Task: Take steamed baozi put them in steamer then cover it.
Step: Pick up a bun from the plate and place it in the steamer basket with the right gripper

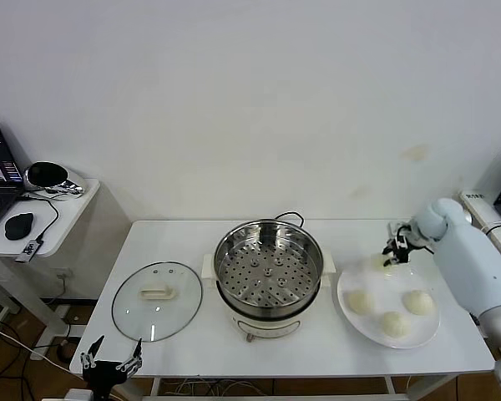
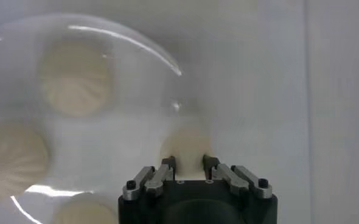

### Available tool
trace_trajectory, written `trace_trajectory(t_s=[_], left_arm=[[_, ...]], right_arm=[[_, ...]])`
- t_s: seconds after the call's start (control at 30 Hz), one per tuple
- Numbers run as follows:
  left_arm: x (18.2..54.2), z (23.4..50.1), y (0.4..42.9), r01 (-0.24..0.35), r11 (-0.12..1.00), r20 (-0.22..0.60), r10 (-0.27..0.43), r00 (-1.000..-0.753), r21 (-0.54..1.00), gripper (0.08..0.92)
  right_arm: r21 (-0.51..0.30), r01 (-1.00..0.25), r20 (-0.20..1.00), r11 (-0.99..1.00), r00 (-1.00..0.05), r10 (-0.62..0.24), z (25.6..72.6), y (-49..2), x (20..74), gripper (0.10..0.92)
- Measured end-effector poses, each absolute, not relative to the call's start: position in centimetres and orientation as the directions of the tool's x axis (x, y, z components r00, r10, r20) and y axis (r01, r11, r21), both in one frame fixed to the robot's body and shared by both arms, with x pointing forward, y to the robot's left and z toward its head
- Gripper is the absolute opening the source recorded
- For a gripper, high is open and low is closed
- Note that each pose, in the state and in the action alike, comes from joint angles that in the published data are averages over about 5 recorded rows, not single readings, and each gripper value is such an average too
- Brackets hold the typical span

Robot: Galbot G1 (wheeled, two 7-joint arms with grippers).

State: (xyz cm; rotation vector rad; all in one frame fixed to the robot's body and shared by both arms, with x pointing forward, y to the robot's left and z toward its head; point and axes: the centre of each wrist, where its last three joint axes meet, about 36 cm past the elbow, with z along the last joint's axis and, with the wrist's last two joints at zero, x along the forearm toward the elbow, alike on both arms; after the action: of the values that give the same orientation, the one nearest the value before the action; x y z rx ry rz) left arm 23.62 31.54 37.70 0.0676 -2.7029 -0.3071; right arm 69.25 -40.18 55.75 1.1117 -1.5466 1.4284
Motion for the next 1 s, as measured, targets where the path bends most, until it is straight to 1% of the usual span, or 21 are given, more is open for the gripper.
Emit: trace_trajectory(t_s=[0.13, 0.27, 0.43, 0.53, 0.63, 0.77, 1.0], left_arm=[[23.7, 38.1, 31.6, -0.006, 0.973, 0.392, -0.098, -0.915, 0.229, 0.823], [23.8, 38.5, 31.6, -0.015, 0.973, 0.382, -0.105, -0.918, 0.232, 0.823], [23.6, 38.8, 31.7, -0.027, 0.971, 0.374, -0.118, -0.920, 0.238, 0.823], [23.3, 38.9, 31.8, -0.035, 0.969, 0.372, -0.127, -0.919, 0.243, 0.823], [23.0, 39.0, 31.9, -0.042, 0.969, 0.373, -0.134, -0.918, 0.245, 0.823], [22.8, 39.1, 31.8, -0.046, 0.968, 0.374, -0.138, -0.917, 0.246, 0.823], [22.4, 39.3, 31.6, -0.053, 0.968, 0.371, -0.145, -0.917, 0.246, 0.823]], right_arm=[[-0.365, -0.930, 0.920, -0.045, -0.353, -0.169, 59.8, -36.8, 70.8, 0.340], [-0.368, -0.922, 0.911, -0.116, -0.334, -0.242, 63.4, -32.5, 72.3, 0.340], [-0.357, -0.896, 0.899, -0.263, -0.253, -0.358, 66.4, -27.1, 74.2, 0.340], [-0.365, -0.838, 0.896, -0.407, -0.197, -0.398, 67.5, -24.0, 74.8, 0.340], [-0.376, -0.737, 0.901, -0.562, -0.148, -0.407, 68.1, -20.9, 75.0, 0.345], [-0.373, -0.583, 0.915, -0.722, -0.104, -0.389, 68.5, -17.3, 74.9, 0.346], [-0.329, -0.375, 0.941, -0.866, -0.057, -0.333, 67.7, -12.9, 74.3, 0.340]])
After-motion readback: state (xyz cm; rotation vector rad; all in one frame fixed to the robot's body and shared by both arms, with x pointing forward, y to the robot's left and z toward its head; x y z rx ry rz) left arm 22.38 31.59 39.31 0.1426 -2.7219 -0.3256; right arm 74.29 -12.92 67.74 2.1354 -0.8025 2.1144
